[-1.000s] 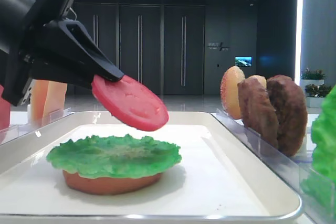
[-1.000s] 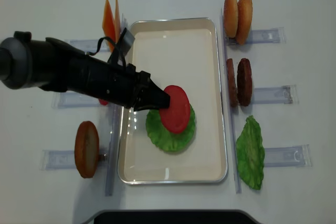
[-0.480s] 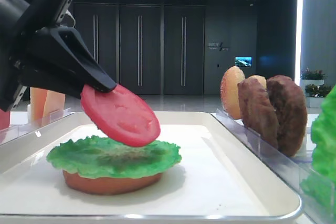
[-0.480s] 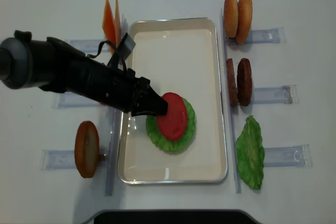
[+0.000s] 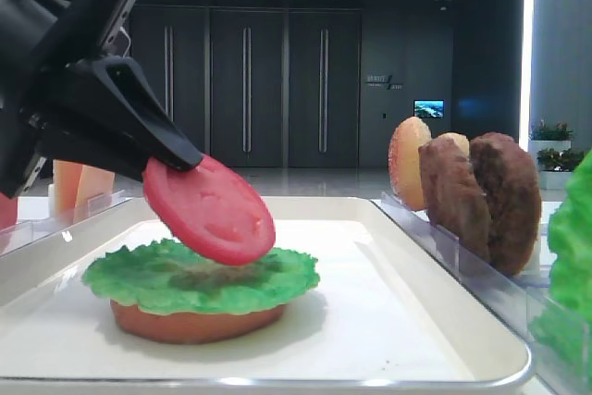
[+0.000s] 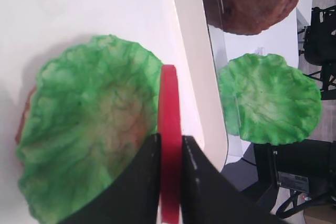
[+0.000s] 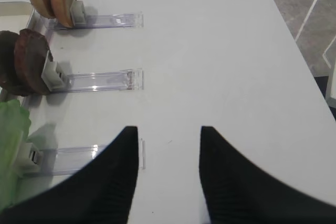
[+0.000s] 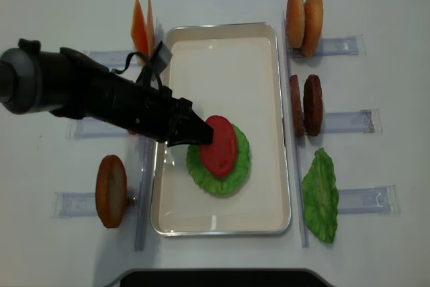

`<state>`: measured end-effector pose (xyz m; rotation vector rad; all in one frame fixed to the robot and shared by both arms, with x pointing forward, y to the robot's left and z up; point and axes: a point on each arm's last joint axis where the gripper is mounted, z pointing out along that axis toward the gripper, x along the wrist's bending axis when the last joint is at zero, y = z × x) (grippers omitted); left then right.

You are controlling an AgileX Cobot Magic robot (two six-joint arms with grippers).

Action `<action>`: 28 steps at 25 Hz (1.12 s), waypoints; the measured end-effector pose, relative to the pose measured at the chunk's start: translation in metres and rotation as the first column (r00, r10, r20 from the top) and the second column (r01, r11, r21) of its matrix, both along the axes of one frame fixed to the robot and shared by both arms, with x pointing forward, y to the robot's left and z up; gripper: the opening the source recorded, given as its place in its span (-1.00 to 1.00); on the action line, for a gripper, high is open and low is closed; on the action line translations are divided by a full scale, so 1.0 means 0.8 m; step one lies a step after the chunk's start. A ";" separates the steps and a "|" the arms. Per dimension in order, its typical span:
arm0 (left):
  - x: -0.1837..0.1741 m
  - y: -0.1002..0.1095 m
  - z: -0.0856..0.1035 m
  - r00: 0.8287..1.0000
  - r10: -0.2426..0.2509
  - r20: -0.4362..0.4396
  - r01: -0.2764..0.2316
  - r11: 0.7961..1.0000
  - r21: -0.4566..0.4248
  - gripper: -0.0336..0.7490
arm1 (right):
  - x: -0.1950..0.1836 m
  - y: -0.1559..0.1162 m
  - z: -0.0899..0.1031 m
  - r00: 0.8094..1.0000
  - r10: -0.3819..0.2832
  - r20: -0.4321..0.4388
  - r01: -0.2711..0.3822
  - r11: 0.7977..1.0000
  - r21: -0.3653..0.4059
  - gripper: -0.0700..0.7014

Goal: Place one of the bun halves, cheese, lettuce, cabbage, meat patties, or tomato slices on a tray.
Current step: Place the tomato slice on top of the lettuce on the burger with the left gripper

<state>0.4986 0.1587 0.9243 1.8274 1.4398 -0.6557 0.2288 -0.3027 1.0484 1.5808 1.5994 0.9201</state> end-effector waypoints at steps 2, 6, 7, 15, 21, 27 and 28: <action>0.001 0.000 0.000 1.000 0.006 0.002 -0.006 1.000 -0.003 -0.75 | 0.000 0.000 0.000 1.000 0.000 0.000 0.000 1.000 0.000 -0.11; 0.001 0.000 0.000 1.000 0.007 0.005 -0.007 1.000 -0.004 -0.75 | 0.000 0.000 0.000 1.000 0.000 0.000 0.000 1.000 0.000 -0.11; 0.001 0.000 0.000 1.000 0.007 0.006 -0.007 1.000 -0.004 -0.75 | 0.000 0.000 0.000 1.000 0.000 0.000 0.000 1.000 0.000 -0.11; 0.001 0.000 0.000 1.000 0.007 0.006 -0.007 1.000 -0.004 -0.75 | 0.000 0.000 0.000 1.000 0.000 0.000 0.000 1.000 0.000 -0.11; 0.001 0.000 0.000 1.000 0.007 0.006 -0.007 1.000 -0.004 -0.69 | 0.000 0.000 0.000 1.000 0.000 0.000 0.000 1.000 0.000 -0.11; 0.000 0.000 0.000 1.000 -0.003 0.007 0.003 1.000 0.004 -0.33 | 0.000 0.000 0.000 1.000 0.000 0.000 0.000 1.000 0.000 -0.11; 0.000 0.000 -0.001 1.000 -0.006 0.007 0.006 1.000 0.007 -0.28 | 0.000 0.000 0.000 1.000 0.000 0.000 0.000 1.000 0.000 -0.11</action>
